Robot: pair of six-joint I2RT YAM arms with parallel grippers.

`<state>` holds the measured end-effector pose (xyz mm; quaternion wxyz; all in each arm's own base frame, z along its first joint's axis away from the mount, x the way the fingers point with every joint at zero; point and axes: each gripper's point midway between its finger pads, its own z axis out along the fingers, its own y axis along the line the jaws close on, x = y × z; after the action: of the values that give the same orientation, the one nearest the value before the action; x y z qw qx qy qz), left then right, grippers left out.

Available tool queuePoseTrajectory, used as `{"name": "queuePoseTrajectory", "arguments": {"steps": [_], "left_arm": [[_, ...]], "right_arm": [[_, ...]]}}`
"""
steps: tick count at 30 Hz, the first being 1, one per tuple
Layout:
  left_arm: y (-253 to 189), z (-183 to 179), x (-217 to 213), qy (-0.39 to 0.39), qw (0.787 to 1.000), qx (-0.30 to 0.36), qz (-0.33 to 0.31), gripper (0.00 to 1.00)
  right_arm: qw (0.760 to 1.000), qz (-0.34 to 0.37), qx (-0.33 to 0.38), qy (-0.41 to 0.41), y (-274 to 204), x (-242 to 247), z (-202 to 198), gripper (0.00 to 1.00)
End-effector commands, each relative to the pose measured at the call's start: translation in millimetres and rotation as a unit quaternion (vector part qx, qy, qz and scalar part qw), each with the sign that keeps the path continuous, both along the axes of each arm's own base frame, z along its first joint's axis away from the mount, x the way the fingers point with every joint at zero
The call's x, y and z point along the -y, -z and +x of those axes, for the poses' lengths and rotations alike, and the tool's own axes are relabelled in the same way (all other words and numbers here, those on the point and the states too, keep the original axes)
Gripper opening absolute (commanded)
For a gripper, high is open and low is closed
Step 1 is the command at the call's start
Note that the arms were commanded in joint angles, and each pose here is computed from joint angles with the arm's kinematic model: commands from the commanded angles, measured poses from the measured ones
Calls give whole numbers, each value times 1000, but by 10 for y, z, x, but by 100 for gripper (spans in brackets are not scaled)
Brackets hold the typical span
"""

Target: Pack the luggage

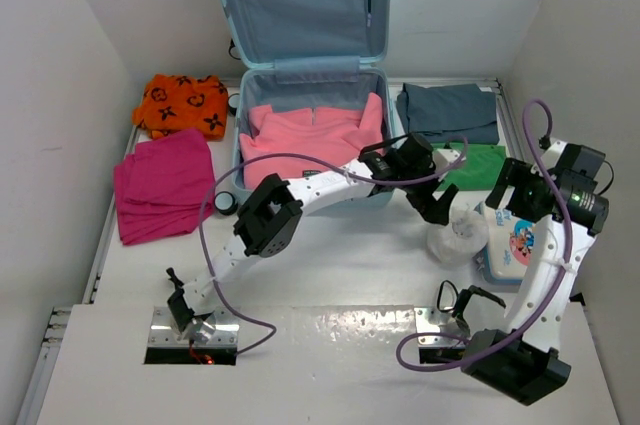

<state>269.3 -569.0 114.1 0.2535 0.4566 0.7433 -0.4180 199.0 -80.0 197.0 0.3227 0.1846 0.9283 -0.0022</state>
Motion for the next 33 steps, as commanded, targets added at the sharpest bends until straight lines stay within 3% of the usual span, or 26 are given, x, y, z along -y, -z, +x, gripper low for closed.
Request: {"name": "queuePoseTrajectory", "arguments": {"steps": [1, 10, 12, 13, 14, 18, 21, 25, 26, 30, 33], "left_arm": [[-11, -106, 216, 22, 999, -10, -30, 92], [306, -347, 446, 32, 999, -1, -14, 92], [354, -311, 491, 26, 1000, -2, -15, 85], [319, -292, 505, 19, 1000, -2, -17, 80], [352, -247, 517, 7, 1000, -1, -14, 60], [347, -37, 424, -29, 999, 14, -4, 9], [137, 127, 211, -42, 999, 18, -8, 0], [-703, 305, -69, -44, 995, 57, -76, 0], [-1168, 367, -221, -52, 990, 78, -109, 0], [-2317, 613, -677, -97, 966, 151, -185, 0], [-2768, 972, -1139, -156, 948, 187, -205, 0]], "right_arm": [[1000, -6, 24, 1, -156, 23, 50, 83], [1000, -14, 12, -14, -58, 24, 0, 83], [1000, -14, 11, -17, -32, 15, -15, 79], [1000, -16, 13, -18, -36, 15, -13, 77], [1000, -15, 15, -18, -34, 6, -25, 74], [999, -10, 31, -22, -67, -22, 27, 67], [999, 6, 38, -20, -60, -45, 84, 64], [998, 30, 51, -18, -39, -94, 170, 63], [998, 31, 60, -19, -45, -93, 205, 62], [995, 47, 81, -20, -18, -114, 343, 60], [995, 58, 77, -25, 36, -133, 444, 58]]}}
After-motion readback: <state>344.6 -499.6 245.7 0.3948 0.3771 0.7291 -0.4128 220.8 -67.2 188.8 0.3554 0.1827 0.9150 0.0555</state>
